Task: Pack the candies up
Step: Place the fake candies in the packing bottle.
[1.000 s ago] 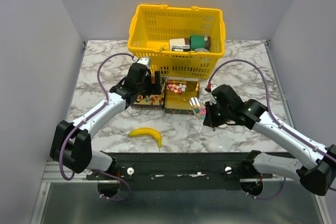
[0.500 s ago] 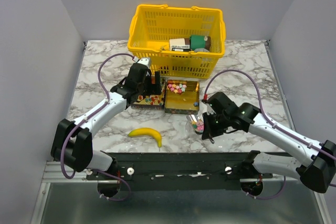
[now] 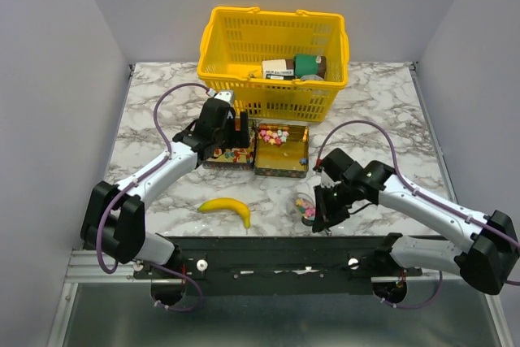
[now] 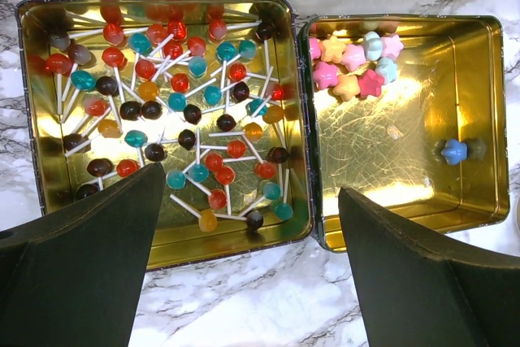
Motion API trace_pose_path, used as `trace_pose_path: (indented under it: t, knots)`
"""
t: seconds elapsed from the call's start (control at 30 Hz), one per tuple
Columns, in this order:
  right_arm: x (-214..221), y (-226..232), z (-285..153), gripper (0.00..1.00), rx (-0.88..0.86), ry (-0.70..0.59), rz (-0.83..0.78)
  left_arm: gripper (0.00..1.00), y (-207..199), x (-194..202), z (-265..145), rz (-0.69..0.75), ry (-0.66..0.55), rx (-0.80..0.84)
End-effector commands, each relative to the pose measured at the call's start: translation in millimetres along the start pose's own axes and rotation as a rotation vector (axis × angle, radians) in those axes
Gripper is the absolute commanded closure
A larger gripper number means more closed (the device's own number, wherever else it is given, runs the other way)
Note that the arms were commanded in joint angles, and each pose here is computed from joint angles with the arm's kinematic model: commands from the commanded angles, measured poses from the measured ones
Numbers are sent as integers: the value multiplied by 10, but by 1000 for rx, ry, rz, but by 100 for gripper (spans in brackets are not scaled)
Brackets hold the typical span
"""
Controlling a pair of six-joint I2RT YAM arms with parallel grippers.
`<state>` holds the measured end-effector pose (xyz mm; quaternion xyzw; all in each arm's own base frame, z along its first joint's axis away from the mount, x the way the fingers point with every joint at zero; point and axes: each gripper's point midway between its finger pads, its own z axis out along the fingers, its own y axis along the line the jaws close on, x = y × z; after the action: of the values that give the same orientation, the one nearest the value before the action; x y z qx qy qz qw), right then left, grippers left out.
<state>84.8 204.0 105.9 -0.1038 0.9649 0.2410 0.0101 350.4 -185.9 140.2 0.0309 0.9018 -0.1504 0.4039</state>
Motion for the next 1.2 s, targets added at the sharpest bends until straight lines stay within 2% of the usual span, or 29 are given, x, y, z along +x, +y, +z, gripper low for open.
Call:
trace_pose_path:
  t: [0.0,0.13,0.3,0.8,1.07,1.17]
  knots:
    - [211,29,-40,99,-45,106,142,1,38,-87,11,13,-26,-23]
    - [171,73,-118,99,-84,120,214,1,47,-108,-2,12,-31,-25]
    - [51,201,-251,99,-126,119,227,1,46,-110,-16,11,-35,-26]
    - [187,402,-430,99,-241,288,307,1,78,-151,-62,14,-52,-44]
    - [-58,431,-623,99,-184,172,189,1,32,-164,-76,11,-55,-20]
    - [-157,412,-659,99,-160,120,138,1,-87,-158,-88,23,-50,50]
